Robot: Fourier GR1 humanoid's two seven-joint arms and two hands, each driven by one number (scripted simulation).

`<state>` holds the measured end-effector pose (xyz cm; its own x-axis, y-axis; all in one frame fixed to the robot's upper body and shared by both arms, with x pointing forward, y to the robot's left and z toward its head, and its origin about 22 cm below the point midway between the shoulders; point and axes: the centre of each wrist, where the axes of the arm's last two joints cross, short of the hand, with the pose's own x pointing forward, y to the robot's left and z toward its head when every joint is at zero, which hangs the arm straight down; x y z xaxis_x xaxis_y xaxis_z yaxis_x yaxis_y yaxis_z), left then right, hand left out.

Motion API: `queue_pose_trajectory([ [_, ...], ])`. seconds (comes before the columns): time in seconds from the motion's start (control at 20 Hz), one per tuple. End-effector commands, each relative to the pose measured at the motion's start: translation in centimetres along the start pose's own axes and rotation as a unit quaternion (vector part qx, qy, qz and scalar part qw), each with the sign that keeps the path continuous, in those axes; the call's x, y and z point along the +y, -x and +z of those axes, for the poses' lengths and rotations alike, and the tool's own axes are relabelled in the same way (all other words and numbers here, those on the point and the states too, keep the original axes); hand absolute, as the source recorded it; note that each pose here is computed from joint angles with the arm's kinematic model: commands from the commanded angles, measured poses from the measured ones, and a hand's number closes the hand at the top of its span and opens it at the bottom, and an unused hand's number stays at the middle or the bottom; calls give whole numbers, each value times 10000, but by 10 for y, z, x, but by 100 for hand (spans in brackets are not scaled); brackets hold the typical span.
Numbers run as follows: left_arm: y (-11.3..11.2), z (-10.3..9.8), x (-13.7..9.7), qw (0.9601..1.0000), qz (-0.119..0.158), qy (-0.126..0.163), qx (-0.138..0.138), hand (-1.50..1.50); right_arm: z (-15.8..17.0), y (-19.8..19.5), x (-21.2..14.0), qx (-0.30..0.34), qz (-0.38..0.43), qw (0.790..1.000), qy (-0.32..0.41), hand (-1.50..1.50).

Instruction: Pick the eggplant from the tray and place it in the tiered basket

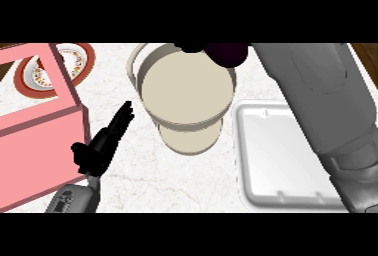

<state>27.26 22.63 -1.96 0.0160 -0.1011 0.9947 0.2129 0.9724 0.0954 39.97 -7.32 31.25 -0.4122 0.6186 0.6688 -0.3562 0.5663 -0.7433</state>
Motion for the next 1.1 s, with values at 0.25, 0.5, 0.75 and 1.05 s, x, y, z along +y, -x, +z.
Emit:
queue_pose_trajectory([
  [0.25, 3, 0, 9, 10000, 47, 33, -36, 0, -33, -28, 69, -51, -12, 9995, -321, 150],
  [0.5, 9, 13, 2, 10000, -1, 45, 11, 0, -41, -18, 80, 63, -638, 9969, -467, 150],
  [0.75, -1, 4, 15, 10000, -38, 45, -49, 0, -42, -6, 76, 729, -1412, 9818, -1036, 150],
  [1.05, 6, -3, -10, 10000, -85, -1, 5, 0, -39, -5, 69, 1262, -2288, 9551, -1398, -150],
])
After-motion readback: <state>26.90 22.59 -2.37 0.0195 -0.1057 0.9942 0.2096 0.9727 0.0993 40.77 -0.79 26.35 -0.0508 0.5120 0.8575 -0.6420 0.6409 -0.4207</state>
